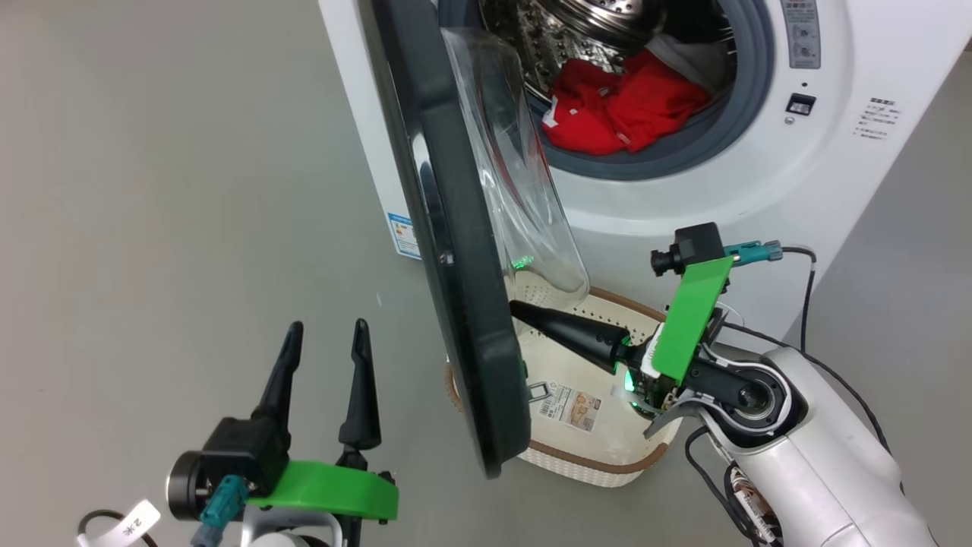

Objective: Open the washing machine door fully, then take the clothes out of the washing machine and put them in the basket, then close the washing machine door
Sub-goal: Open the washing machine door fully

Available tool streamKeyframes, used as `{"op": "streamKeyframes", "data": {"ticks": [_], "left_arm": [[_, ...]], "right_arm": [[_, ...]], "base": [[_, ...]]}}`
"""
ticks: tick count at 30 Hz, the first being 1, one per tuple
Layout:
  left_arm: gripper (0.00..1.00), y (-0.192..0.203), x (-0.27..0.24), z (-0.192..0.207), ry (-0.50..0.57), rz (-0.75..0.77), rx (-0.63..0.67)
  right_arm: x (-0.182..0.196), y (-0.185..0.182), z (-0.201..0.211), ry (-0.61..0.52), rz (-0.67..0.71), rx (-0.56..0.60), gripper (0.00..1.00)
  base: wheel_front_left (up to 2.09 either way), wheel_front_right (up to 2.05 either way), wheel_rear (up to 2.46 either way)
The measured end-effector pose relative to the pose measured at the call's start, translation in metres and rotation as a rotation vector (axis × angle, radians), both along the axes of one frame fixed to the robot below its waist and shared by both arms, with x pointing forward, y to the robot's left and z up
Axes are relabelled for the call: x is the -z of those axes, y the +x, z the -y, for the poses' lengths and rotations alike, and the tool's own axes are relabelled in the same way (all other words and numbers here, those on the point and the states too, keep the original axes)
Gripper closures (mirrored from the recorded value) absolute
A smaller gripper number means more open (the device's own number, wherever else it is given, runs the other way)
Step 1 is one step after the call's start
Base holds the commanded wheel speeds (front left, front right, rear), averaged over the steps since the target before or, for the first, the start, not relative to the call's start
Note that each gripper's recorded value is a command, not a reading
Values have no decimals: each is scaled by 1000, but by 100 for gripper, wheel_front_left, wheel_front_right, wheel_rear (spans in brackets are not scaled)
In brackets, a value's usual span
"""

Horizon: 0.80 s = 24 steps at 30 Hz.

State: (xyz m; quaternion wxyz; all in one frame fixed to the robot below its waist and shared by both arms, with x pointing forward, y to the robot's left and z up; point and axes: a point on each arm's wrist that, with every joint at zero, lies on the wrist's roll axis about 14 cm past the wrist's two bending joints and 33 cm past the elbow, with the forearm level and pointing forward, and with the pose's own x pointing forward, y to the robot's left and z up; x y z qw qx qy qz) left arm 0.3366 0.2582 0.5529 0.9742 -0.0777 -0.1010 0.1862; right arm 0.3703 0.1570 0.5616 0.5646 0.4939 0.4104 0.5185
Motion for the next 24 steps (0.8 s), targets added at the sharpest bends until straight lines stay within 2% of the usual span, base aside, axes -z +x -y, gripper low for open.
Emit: {"op": "streamKeyframes", "data": {"ticks": [24], "left_arm": [[0,-17,4,-10,-3,-12,-42]], "right_arm": [[6,-33,-24,1,-37,-110,100]], "base": [[0,0,0]]}}
